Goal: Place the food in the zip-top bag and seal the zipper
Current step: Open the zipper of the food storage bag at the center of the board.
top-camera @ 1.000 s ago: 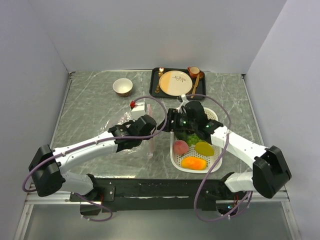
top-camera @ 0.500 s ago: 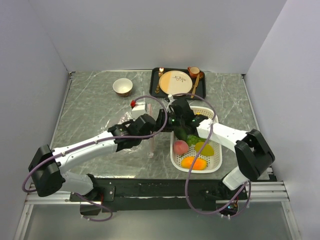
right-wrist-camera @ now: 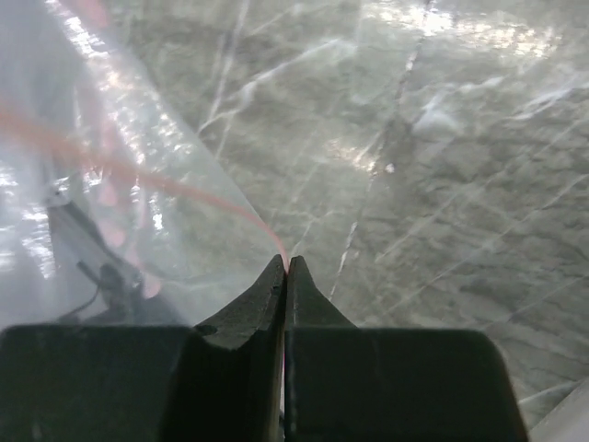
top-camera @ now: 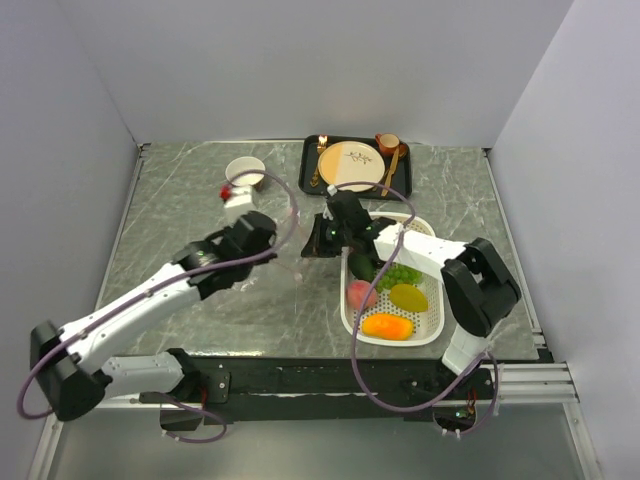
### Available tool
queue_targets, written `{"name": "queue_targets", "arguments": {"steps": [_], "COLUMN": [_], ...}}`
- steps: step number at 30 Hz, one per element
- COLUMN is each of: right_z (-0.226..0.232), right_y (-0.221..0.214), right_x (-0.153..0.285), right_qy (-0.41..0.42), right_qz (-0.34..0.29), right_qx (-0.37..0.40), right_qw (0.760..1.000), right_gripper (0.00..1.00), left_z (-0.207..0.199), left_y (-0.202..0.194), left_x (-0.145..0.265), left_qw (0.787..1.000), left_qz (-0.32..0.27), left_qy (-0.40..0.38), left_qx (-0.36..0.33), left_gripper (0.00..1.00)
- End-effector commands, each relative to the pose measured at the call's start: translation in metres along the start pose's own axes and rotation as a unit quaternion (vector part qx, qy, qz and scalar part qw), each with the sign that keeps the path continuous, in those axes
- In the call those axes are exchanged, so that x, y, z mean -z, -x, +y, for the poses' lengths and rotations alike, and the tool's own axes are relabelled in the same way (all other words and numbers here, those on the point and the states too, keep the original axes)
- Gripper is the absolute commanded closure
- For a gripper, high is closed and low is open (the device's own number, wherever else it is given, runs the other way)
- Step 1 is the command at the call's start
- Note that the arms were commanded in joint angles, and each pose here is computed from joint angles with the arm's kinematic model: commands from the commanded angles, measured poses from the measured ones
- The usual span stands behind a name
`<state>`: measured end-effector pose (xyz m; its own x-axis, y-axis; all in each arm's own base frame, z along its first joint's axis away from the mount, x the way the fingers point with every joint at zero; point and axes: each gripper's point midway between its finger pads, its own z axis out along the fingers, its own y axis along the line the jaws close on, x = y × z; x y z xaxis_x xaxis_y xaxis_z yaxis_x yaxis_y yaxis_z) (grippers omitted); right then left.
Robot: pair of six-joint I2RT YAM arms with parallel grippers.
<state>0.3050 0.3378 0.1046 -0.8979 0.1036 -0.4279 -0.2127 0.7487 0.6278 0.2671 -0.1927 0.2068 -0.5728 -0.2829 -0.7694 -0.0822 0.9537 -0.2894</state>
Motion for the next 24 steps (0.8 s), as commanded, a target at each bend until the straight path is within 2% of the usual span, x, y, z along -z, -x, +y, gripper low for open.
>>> {"name": "queue_targets", "arguments": {"steps": [1, 7, 8, 10, 13, 14, 16, 19, 24], "right_z": [-0.001, 0.012, 0.013, 0.017, 0.024, 0.017, 0.014, -0.01, -0.067], "right_y": [0.012, 0.021, 0.023, 0.03, 0.039, 0.042, 0.047, 0.047, 0.024], "right_x": [-0.005, 0.003, 0.006, 0.019, 0.047, 0.053, 0.079, 0.11, 0.146], "right_qy": [-0.034, -0.037, -0.039, -0.043, -0.039, -0.057, -0.077, -0.132, -0.229], "right_qz": [-0.014, -0.025, -0.028, -0.044, -0.08, -0.098, -0.125, -0.165, -0.2], "right_qx": [-0.014, -0.001, 0.006, 0.018, 0.029, 0.03, 0.029, 0.022, -0.025], "right_qw": [0.999, 0.999, 0.999, 0.998, 0.996, 0.993, 0.989, 0.977, 0.952], "right_gripper": [1.0, 1.0, 0.96, 0.86, 0.62, 0.48, 0.31, 0.21, 0.14], "left_z": [0.019, 0.022, 0.022, 0.018, 0.01, 0.009, 0.004, 0.005, 0.006], "left_y": [0.05, 0.06, 0.057, 0.054, 0.045, 0.043, 0.037, 0.028, 0.015], "left_x": [0.022, 0.012, 0.008, 0.005, -0.001, -0.003, -0.006, -0.011, -0.016], "left_qw": [0.999, 0.999, 0.999, 1.0, 1.0, 1.0, 0.999, 0.999, 0.998], "left_qz": [-0.039, -0.026, -0.016, -0.009, 0.005, 0.01, 0.017, 0.027, 0.04], "left_qy": [0.005, 0.022, 0.029, 0.022, 0.002, -0.002, -0.015, -0.018, -0.028], "left_qx": [0.02, -0.001, -0.009, -0.015, -0.024, -0.025, -0.026, -0.033, -0.05], "left_gripper": [0.99, 0.99, 0.99, 0.99, 0.99, 0.99, 0.99, 0.99, 0.99]}}
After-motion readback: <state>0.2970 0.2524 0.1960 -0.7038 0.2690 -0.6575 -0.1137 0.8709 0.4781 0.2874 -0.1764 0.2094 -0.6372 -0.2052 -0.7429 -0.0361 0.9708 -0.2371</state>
